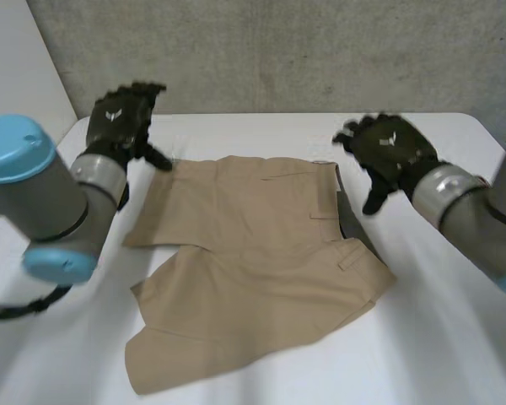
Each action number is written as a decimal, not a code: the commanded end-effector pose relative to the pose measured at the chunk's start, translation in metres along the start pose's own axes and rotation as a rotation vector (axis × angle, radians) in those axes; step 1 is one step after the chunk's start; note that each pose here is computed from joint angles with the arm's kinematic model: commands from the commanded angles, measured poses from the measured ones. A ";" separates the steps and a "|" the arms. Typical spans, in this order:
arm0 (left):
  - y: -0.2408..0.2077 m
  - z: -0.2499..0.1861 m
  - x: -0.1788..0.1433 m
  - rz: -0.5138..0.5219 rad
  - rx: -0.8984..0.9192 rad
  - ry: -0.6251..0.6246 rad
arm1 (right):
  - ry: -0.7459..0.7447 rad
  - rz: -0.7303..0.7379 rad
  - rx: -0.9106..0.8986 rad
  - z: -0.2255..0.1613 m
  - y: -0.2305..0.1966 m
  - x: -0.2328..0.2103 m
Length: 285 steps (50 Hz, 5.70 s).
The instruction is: Fold the shorts.
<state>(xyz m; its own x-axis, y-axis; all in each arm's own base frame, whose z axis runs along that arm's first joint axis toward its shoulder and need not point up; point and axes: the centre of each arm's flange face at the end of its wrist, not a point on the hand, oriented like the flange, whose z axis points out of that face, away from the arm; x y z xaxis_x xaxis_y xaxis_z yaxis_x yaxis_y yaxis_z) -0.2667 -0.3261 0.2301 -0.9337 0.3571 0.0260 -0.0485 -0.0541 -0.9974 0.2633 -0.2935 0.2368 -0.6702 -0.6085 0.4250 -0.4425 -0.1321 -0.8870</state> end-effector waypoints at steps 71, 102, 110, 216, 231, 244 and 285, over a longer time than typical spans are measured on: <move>0.084 -0.186 0.031 0.114 -0.594 0.072 | -0.164 0.042 -0.255 -0.015 0.096 -0.022; 0.073 -0.232 0.032 0.149 -0.639 0.164 | -0.126 0.050 -0.262 -0.017 0.093 -0.026; 0.081 -0.217 0.027 0.139 -0.618 0.125 | -0.128 0.051 -0.262 -0.017 0.093 -0.027; 0.115 0.096 0.043 0.239 -0.089 0.202 | 0.424 -0.084 -0.167 0.083 0.075 0.039; 0.040 0.054 0.040 0.229 -0.041 0.146 | 0.305 0.028 -0.061 0.011 0.015 0.037; 0.042 -0.028 0.040 0.197 -0.209 0.171 | 0.150 0.223 -0.282 -0.037 0.085 0.003; 0.017 -0.074 0.038 0.121 -0.213 0.166 | 0.237 -0.145 -0.239 -0.021 0.050 0.069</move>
<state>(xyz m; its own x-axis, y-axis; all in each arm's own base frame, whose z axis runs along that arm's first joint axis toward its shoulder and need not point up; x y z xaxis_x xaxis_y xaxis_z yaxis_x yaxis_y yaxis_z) -0.2815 -0.2503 0.2047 -0.8537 0.5134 -0.0877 0.1536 0.0872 -0.9843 0.1185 -0.3380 0.1835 -0.8430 -0.2845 0.4566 -0.5219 0.2270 -0.8222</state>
